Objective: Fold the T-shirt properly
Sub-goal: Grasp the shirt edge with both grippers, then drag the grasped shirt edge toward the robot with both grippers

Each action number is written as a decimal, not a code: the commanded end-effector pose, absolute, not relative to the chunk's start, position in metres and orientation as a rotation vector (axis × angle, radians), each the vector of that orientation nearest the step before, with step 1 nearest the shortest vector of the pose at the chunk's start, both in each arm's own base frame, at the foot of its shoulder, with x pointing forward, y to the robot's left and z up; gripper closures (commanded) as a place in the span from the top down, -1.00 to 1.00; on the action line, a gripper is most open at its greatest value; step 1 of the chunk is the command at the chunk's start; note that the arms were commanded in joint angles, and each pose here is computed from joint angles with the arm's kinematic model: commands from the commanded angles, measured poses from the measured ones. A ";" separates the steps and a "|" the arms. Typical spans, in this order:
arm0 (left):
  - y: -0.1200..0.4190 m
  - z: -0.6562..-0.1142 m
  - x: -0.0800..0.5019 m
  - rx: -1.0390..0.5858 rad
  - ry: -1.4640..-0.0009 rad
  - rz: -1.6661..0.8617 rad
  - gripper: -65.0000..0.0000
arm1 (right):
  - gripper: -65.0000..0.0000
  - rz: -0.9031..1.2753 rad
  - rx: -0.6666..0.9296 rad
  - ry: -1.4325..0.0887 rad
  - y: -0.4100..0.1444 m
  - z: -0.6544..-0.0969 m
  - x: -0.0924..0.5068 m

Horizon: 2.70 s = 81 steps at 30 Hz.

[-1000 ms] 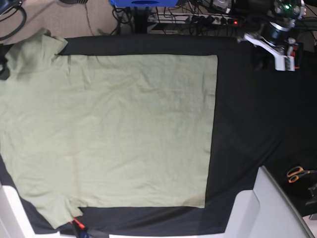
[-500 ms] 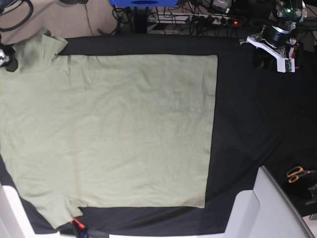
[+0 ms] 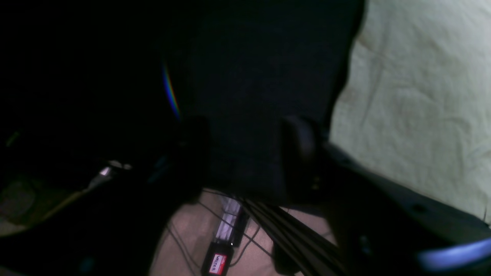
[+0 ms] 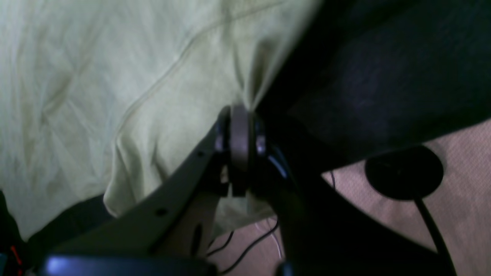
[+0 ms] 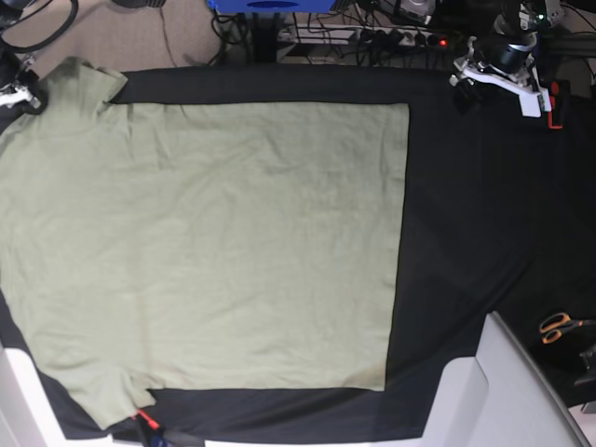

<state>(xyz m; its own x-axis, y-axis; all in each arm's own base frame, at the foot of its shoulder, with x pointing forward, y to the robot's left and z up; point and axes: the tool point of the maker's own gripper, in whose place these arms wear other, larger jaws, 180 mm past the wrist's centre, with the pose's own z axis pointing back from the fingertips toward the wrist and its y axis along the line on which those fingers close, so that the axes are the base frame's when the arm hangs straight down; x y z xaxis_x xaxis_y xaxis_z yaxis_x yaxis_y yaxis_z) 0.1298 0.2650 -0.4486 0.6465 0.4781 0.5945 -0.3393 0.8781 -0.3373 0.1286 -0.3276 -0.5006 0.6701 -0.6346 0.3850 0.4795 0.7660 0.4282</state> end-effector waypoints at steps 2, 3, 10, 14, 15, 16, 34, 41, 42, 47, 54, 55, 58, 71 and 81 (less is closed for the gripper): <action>0.266 -0.444 0.138 -0.215 -0.765 0.473 0.06 | -0.96 -0.619 0.294 -0.511 -0.329 -0.502 0.123; 0.266 -0.449 0.137 -0.217 -0.752 0.480 0.06 | -0.98 -0.619 0.294 -0.511 -0.329 -0.502 0.123; 0.221 -0.471 0.146 -0.319 -0.691 0.435 0.06 | -0.99 -0.619 0.294 -0.511 -0.329 -0.502 0.123; 0.197 -0.481 0.140 -0.365 -0.648 0.413 0.06 | -0.99 -0.619 0.293 -0.510 -0.329 -0.502 0.122; 0.194 -0.484 0.139 -0.371 -0.638 0.413 0.06 | -0.99 -0.619 0.293 -0.510 -0.329 -0.502 0.122; 0.190 -0.487 0.139 -0.380 -0.633 0.422 0.06 | -0.99 -0.619 0.293 -0.510 -0.329 -0.502 0.122; 0.147 -0.516 0.130 -0.457 -0.534 0.419 -0.50 | -0.99 -0.614 0.287 -0.507 -0.330 -0.501 0.120; 0.145 -0.515 0.132 -0.462 -0.537 0.411 -1.00 | -0.99 -0.570 0.291 -0.502 -0.325 -0.499 0.127; 0.144 -0.513 0.132 -0.466 -0.538 0.408 -1.00 | -0.99 -0.556 0.284 -0.511 -0.326 -0.496 0.130; 0.139 -0.480 0.153 -0.488 -0.635 0.359 -1.00 | -0.99 -0.497 0.239 -0.545 -0.335 -0.475 0.143; 0.132 -0.451 0.175 -0.512 -0.719 0.315 -1.00 | -0.99 -0.414 0.180 -0.593 -0.349 -0.440 0.173; 0.132 -0.451 0.176 -0.513 -0.722 0.314 -1.00 | -0.99 -0.404 0.171 -0.590 -0.354 -0.436 0.175; 0.131 -0.444 0.181 -0.519 -0.743 0.306 -1.00 | -0.99 -0.391 0.158 -0.601 -0.363 -0.428 0.185; 0.119 -0.423 0.230 -0.575 -0.767 0.319 -1.00 | -0.99 -0.309 0.166 -0.623 -0.368 -0.410 0.228; 0.124 -0.389 0.278 -0.585 -0.870 0.286 -1.00 | -0.99 -0.330 0.209 -0.638 -0.375 -0.412 0.250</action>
